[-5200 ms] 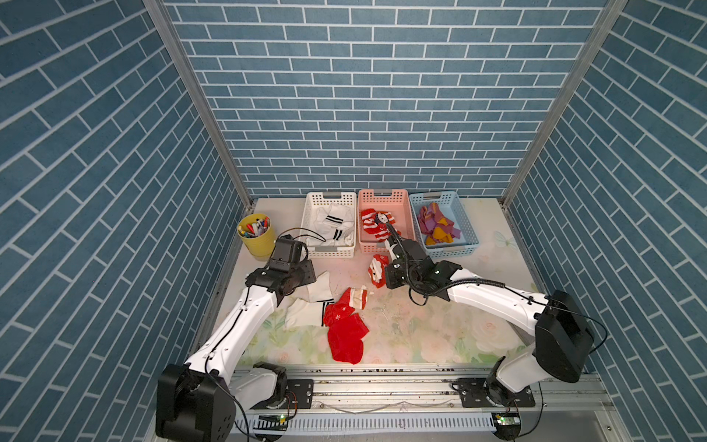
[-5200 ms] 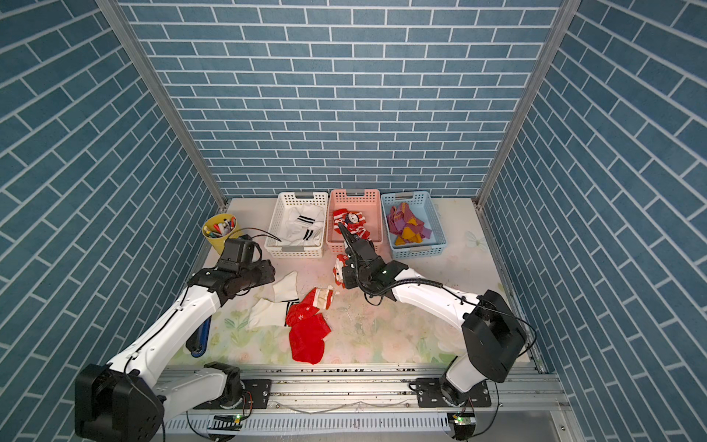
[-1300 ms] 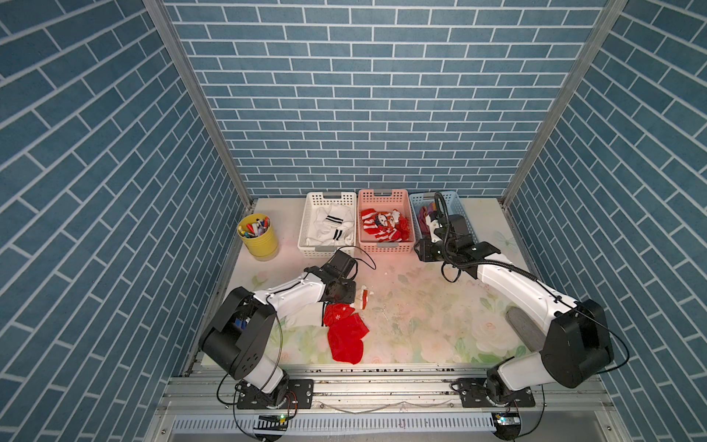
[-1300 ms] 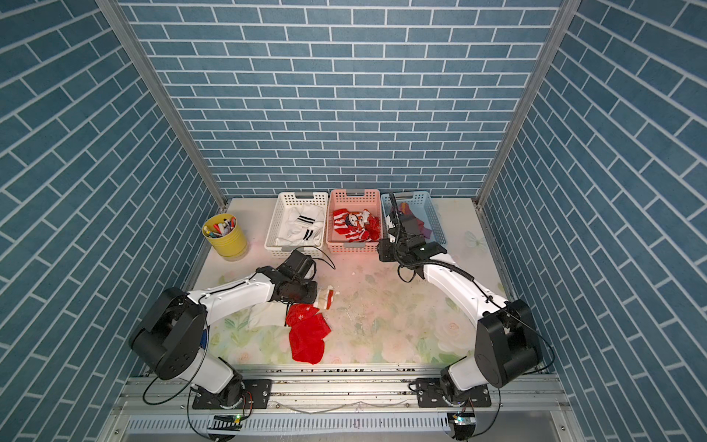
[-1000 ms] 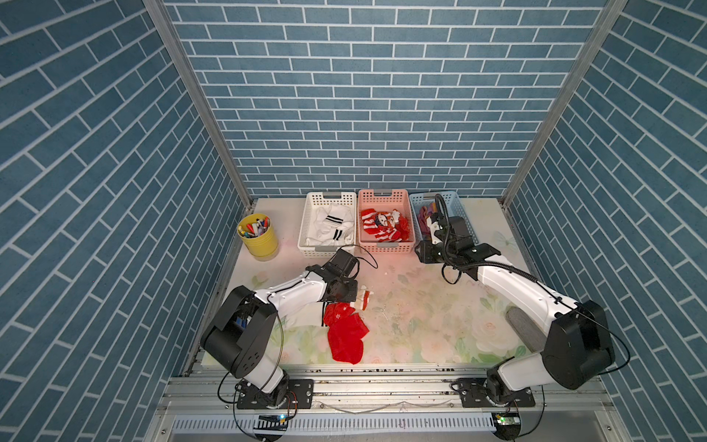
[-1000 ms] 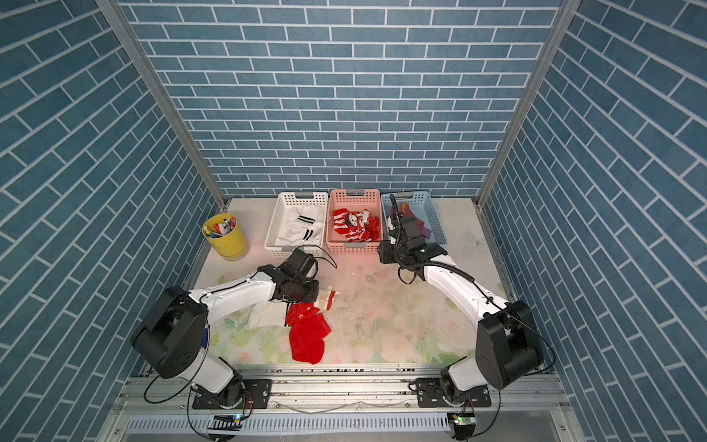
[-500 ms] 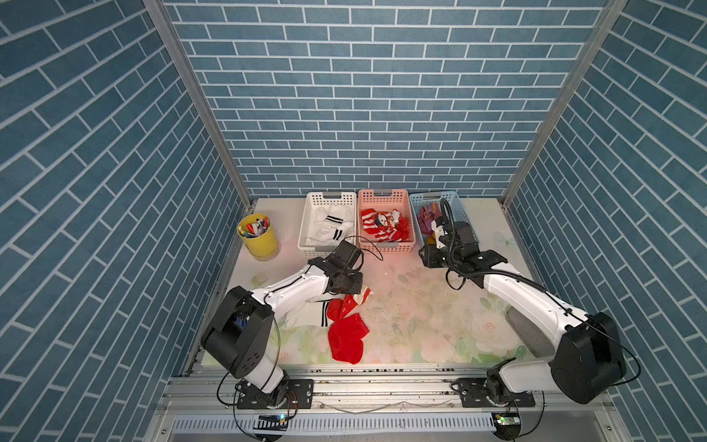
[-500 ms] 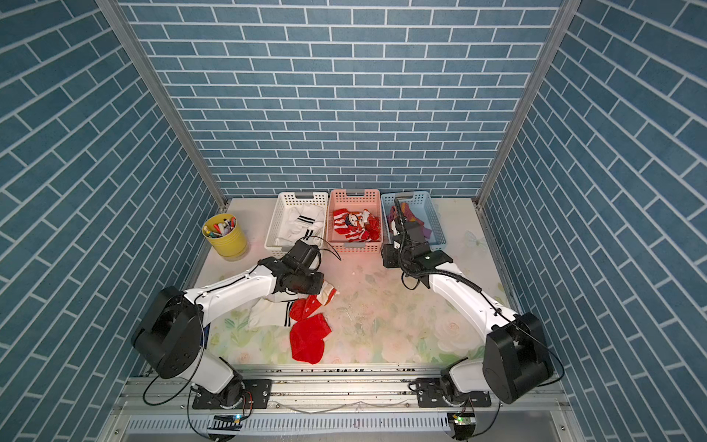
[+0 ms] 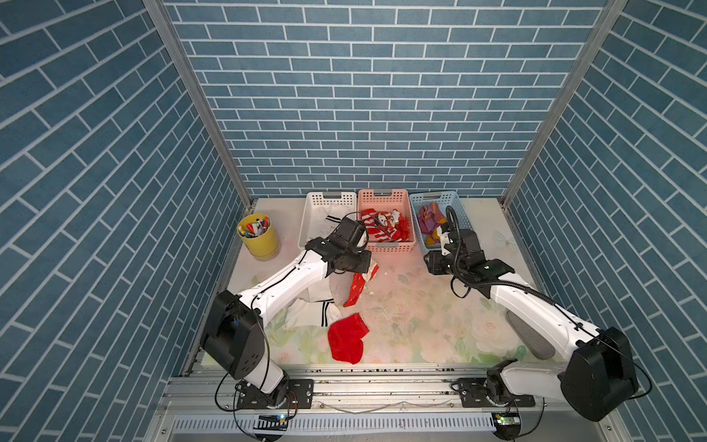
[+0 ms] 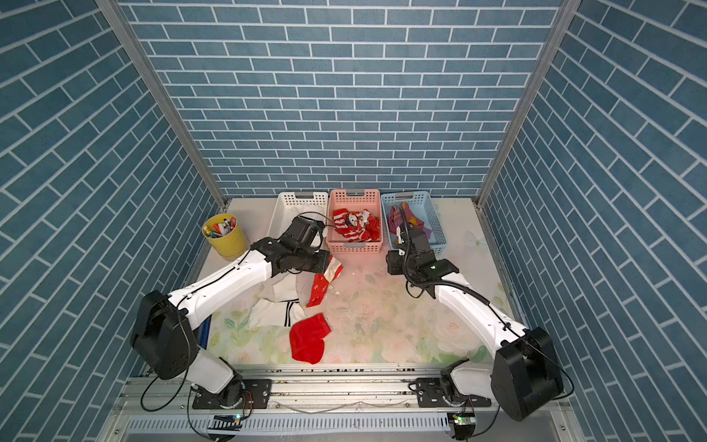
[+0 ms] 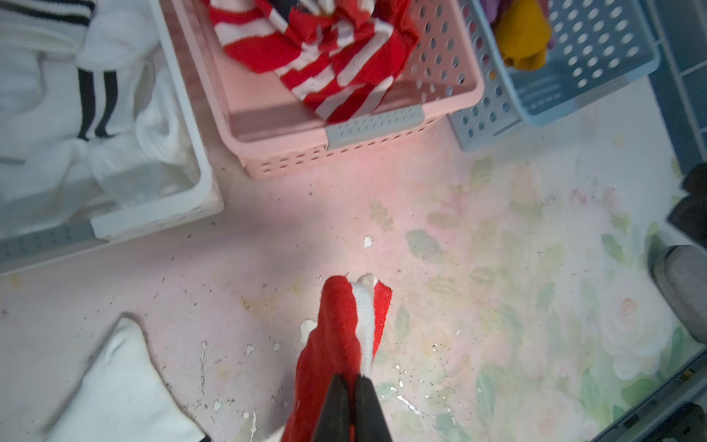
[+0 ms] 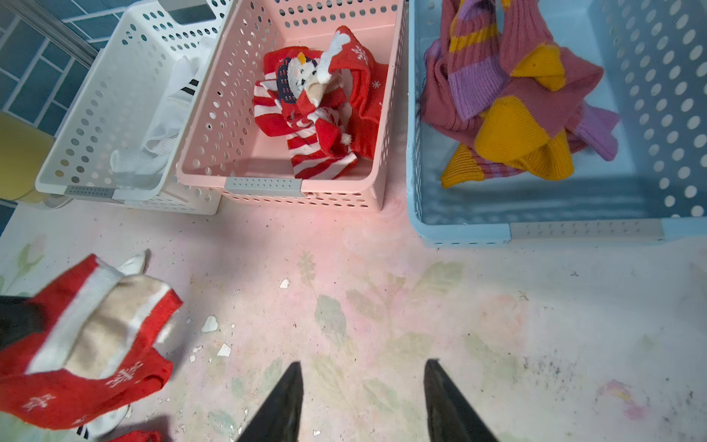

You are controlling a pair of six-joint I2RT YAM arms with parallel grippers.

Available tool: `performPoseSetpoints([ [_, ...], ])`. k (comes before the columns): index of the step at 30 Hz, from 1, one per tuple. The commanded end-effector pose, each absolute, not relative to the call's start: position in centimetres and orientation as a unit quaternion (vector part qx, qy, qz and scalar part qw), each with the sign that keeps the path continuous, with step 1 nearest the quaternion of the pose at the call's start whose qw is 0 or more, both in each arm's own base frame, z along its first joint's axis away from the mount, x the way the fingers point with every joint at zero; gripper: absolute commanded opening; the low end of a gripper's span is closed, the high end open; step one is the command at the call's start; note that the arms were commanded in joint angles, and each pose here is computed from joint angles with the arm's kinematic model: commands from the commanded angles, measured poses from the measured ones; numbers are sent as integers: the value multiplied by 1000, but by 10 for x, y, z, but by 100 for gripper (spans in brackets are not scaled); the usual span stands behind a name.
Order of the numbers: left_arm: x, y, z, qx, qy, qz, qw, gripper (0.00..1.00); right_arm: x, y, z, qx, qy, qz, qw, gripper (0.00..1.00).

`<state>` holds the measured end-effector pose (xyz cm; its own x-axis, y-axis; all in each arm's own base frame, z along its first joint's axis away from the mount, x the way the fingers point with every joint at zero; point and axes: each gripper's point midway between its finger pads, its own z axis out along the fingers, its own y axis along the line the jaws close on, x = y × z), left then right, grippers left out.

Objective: Sort the socks into the basket by color
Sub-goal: Pick up the sock at the center of the board, then place the sock in the bin.

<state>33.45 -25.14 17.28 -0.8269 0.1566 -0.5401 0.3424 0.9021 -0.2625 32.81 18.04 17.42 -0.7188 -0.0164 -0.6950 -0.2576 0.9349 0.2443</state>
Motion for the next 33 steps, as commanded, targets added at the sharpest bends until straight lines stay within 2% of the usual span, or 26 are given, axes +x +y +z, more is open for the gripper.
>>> performPoseSetpoints([
  [1,335,-258,183,154,938,-176,257,2,324,175,178,-59,910,164,377,51],
  [20,405,-300,271,182,906,-183,336,2,294,157,176,-45,908,170,380,52],
  [26,444,-307,291,168,896,-170,373,4,285,154,181,-47,908,172,378,52],
  [33,494,-305,287,143,895,-162,390,4,275,142,184,-45,911,155,380,53],
])
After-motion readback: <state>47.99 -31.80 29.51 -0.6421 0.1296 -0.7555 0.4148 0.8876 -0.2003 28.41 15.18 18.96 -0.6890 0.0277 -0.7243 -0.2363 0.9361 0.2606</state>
